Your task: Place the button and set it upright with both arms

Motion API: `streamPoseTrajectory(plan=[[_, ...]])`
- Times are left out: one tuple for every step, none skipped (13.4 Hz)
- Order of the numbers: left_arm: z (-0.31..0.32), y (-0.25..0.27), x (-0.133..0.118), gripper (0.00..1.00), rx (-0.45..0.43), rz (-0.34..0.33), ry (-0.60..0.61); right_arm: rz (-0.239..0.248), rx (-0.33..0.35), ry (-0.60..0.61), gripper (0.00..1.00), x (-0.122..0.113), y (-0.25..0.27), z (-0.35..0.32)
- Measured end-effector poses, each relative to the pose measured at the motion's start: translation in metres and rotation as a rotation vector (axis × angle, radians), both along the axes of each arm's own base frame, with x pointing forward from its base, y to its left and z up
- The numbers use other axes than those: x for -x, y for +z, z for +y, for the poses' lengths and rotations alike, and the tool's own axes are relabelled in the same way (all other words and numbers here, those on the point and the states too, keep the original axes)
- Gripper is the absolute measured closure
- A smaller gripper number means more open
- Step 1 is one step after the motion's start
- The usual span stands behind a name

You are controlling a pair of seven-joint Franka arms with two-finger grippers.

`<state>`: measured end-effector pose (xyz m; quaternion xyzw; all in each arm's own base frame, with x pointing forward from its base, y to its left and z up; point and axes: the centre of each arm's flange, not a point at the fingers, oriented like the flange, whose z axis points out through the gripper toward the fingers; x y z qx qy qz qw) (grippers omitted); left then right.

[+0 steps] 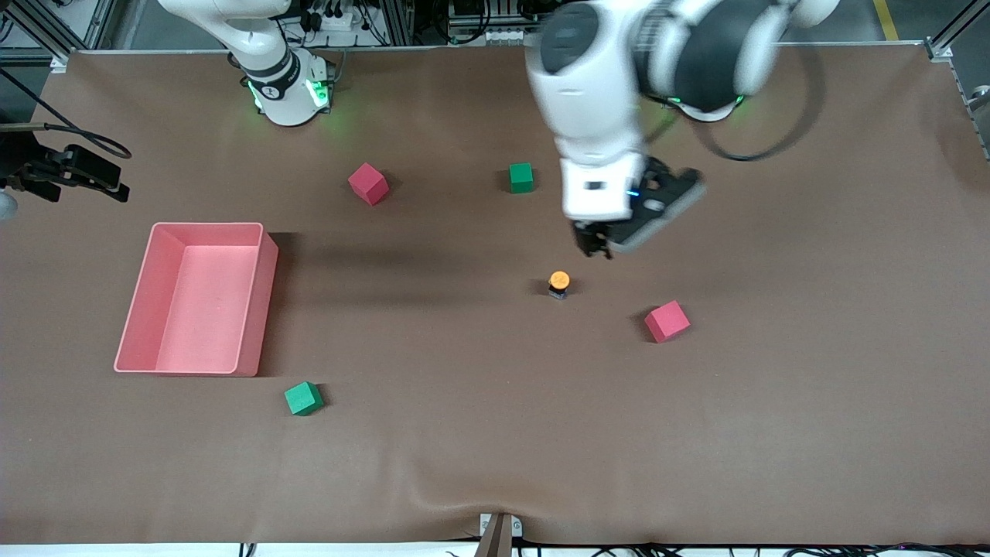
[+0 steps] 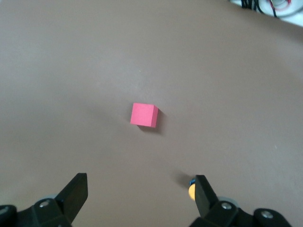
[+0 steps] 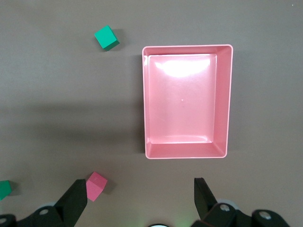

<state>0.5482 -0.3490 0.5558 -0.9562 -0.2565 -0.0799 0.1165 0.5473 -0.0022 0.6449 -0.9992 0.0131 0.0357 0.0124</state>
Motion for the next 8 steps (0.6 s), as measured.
streamPoseTrajectory(plan=[[0.034, 0.014, -0.014, 0.0, 0.056, 0.035, -0.029, 0.0, 0.0, 0.0, 0.0, 0.0, 0.0, 0.0], [0.07, 0.026, -0.027, 0.0, 0.109, 0.062, -0.056, 0.0, 0.0, 0.0, 0.0, 0.0, 0.0, 0.0], [0.107, 0.036, -0.039, 0.0, 0.161, 0.083, -0.085, 0.0, 0.0, 0.001, 0.0, 0.0, 0.0, 0.0], [0.143, 0.044, -0.048, 0.0, 0.209, 0.098, -0.109, 0.001, 0.0, 0.001, 0.0, 0.0, 0.0, 0.0], [0.178, 0.047, -0.056, 0.0, 0.251, 0.111, -0.128, 0.001, 0.0, 0.001, 0.0, 0.0, -0.001, 0.0], [0.207, 0.048, -0.062, 0.0, 0.278, 0.119, -0.143, 0.002, 0.0, 0.001, 0.0, 0.0, -0.001, 0.0], [0.228, 0.047, -0.067, 0.0, 0.292, 0.125, -0.157, 0.002, 0.0, 0.001, 0.0, -0.001, -0.001, 0.0], [0.241, 0.045, -0.069, 0.0, 0.298, 0.131, -0.172, 0.003, 0.0, 0.0, 0.0, -0.001, -0.001, 0.0]])
